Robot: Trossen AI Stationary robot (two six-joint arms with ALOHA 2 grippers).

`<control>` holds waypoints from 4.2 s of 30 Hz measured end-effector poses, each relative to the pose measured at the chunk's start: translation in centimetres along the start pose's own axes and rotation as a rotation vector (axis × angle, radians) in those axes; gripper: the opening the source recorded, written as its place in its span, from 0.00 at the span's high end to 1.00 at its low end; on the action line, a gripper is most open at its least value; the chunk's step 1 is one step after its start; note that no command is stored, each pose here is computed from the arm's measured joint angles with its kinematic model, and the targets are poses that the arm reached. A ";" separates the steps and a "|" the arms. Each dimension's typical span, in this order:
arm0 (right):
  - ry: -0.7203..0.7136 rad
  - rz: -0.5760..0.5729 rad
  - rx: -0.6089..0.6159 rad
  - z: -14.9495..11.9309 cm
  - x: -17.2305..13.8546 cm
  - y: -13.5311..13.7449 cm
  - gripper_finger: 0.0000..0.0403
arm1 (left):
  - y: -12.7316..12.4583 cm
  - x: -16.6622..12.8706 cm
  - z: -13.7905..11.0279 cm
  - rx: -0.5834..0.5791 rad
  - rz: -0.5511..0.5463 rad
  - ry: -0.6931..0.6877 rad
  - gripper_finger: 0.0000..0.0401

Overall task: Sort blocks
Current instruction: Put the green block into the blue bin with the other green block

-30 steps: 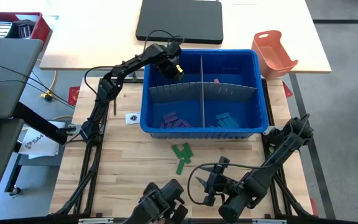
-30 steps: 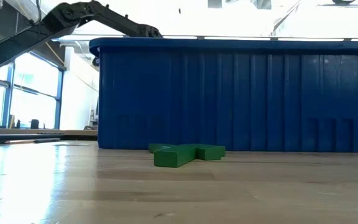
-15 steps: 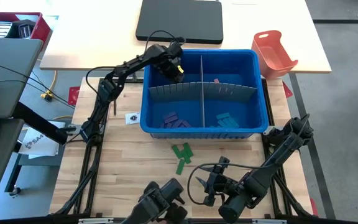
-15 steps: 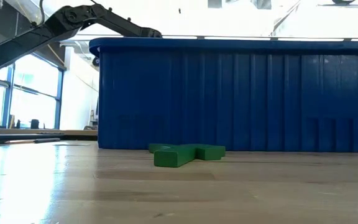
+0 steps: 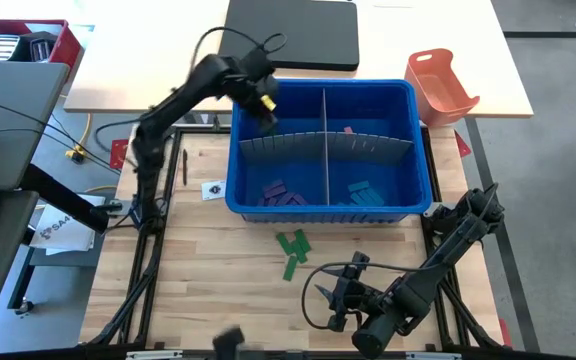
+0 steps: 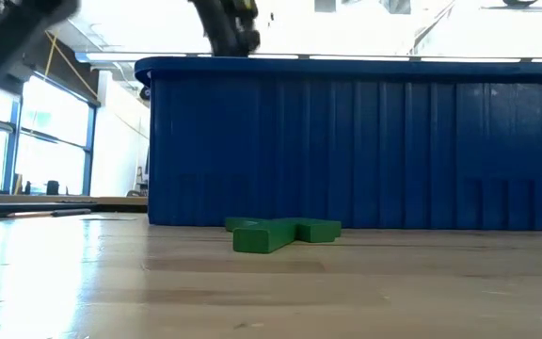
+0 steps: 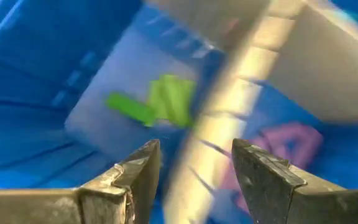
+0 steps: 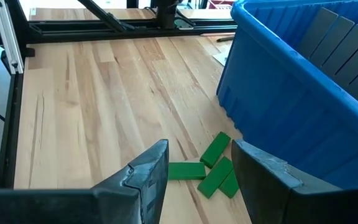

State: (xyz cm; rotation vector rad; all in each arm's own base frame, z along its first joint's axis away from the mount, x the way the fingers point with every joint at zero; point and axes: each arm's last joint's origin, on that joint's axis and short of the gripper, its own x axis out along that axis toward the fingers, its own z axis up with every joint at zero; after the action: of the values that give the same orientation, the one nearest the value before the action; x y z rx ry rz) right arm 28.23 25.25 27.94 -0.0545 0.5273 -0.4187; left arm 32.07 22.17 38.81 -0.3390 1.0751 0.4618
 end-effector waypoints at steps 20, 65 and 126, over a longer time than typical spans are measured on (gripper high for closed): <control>-0.072 0.065 -0.026 -1.7 -4.1 1.7 0.57 | -31.5 1.2 -21.0 1.027 -0.695 -0.467 0.52; -0.116 0.024 -0.001 -1.7 -4.1 1.5 0.57 | -27.1 10.1 -29.6 0.683 -0.172 0.139 0.52; -0.115 0.013 -0.006 -1.7 -4.0 1.4 0.57 | -23.5 14.0 -33.6 0.850 -0.414 -0.166 0.40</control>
State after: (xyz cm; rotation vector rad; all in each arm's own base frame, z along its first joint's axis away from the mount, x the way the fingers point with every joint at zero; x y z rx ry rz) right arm 24.76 28.24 28.14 -0.0802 0.4156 -0.3987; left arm 24.22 -11.30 12.50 0.2312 0.9168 -0.3441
